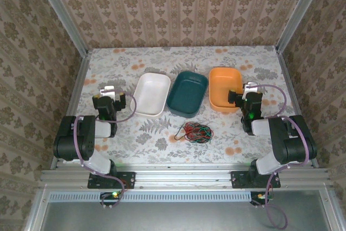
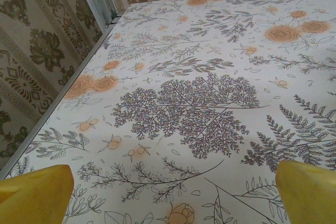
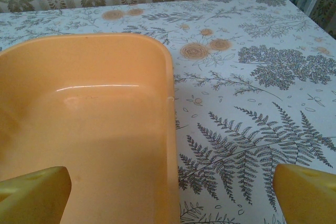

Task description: Untangle the cables

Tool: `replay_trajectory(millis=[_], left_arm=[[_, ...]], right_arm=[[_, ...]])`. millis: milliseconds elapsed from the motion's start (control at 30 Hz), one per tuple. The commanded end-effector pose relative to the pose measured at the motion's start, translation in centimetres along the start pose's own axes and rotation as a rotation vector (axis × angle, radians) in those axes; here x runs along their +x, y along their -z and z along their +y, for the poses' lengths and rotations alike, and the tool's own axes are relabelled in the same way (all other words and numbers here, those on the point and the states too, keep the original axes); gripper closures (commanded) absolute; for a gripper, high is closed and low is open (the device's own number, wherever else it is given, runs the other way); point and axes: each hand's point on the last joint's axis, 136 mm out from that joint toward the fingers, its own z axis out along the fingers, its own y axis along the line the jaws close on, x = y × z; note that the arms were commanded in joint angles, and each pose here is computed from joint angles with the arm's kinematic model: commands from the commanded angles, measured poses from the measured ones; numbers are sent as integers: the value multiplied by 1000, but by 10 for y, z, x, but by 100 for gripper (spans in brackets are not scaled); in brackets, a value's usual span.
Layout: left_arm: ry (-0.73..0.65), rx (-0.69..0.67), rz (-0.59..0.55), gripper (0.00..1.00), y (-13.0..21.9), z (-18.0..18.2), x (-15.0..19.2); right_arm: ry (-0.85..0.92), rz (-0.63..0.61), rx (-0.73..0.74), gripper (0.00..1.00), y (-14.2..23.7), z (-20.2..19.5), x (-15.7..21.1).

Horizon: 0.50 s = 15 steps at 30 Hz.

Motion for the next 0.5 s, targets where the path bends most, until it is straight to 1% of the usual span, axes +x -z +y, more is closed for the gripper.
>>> replay_trajectory(millis=[0, 167, 233, 267, 300, 333, 400, 433, 467], left_arm=[[30, 13, -18, 0, -3, 1, -8], [28, 12, -16, 0, -3, 1, -8], [2, 43, -6, 0, -4, -6, -17], [-26, 50, 39, 0, -4, -10, -26], [-49, 17, 72, 0, -1, -7, -40], [-64, -24, 68, 0, 3, -4, -55], [-109, -19, 1, 0, 19, -11, -88], [-108, -40, -37, 0, 28, -12, -101], [-69, -90, -67, 0, 38, -9, -114]], right_arm=[[17, -11, -15, 0, -2, 4, -5], [7, -3, -27, 0, -3, 3, -5], [7, -11, -32, 0, -2, 4, -6], [6, -14, -37, 0, -2, 4, -12], [13, 16, -36, 0, 0, 5, -18], [7, 68, -34, 0, 3, 5, -25], [-47, 176, 5, 12, 17, 0, -49], [-71, 196, 24, 16, 22, -2, -55], [-106, 201, 50, 17, 30, -3, -62]])
